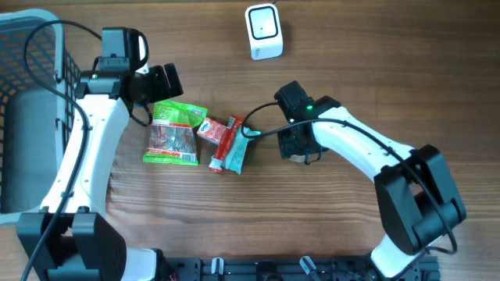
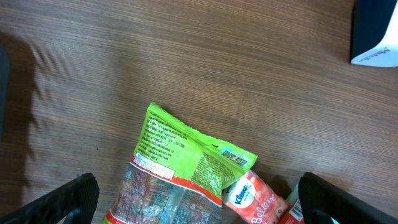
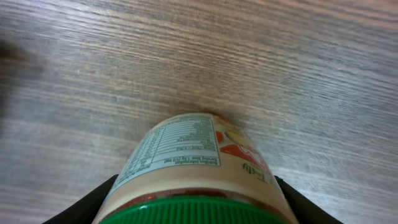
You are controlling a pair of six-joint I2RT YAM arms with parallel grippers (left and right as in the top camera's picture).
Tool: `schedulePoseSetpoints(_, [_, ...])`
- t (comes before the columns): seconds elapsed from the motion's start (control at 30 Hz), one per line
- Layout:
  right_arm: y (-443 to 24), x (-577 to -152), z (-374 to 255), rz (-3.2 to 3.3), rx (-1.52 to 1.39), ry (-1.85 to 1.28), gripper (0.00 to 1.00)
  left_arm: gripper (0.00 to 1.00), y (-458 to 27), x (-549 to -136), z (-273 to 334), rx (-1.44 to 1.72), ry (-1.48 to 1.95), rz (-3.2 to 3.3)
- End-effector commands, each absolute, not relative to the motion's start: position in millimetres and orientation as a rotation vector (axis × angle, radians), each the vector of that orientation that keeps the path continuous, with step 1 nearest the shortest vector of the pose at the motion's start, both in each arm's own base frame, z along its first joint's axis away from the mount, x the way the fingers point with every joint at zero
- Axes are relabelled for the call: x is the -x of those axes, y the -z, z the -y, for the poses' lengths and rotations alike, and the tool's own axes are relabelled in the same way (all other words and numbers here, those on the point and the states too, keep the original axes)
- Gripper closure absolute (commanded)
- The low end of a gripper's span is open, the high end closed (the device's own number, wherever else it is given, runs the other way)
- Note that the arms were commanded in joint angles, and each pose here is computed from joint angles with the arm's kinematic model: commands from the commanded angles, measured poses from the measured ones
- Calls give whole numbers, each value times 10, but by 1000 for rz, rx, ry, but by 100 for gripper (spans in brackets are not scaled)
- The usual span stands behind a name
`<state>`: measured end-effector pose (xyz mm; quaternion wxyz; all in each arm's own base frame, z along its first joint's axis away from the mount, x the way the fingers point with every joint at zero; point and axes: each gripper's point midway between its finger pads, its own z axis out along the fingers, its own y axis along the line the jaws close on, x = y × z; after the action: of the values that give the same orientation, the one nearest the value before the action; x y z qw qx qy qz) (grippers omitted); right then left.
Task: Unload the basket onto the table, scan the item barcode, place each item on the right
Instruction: 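Carry the jar to the white scanner and hold its label facing it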
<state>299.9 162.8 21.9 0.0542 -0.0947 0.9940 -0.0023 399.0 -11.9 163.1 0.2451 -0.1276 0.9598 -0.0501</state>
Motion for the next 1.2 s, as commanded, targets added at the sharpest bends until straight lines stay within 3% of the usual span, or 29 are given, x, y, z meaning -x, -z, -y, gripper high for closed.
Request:
schedulePoseSetpoints(0.0, [-922, -3219, -1768, -2848, 335, -99, 49, 0, -1584, -3986, 97, 338, 122, -2631])
schedulePoseSetpoints(0.3, [-2286, -3169, -1823, -2671, 355, -245, 53, 0, -1584, -3986, 97, 338, 121, -2631])
schedulePoseSetpoints(0.4, [-2790, -3198, -1844, -2593, 370, -275, 62, 0, -1584, -3986, 97, 338, 121, -2631])
schedulePoseSetpoints(0.6, [-3357, -3308, -1899, -2462, 380, -313, 64, 0, -1584, -3986, 97, 338, 122, -2631])
schedulePoseSetpoints(0.73, [-3349, -3481, -1946, -2426, 367, -292, 61, 0, -1584, -3986, 97, 338, 122, -2631])
schedulePoseSetpoints(0.93, [-2940, -3816, -2133, -2484, 382, -263, 59, 0, -1584, -3986, 97, 338, 122, -2631])
schedulePoseSetpoints(1.17, [-2366, -4425, -2468, -2473, 376, -257, 66, 0, -1584, -3986, 97, 338, 122, -2631])
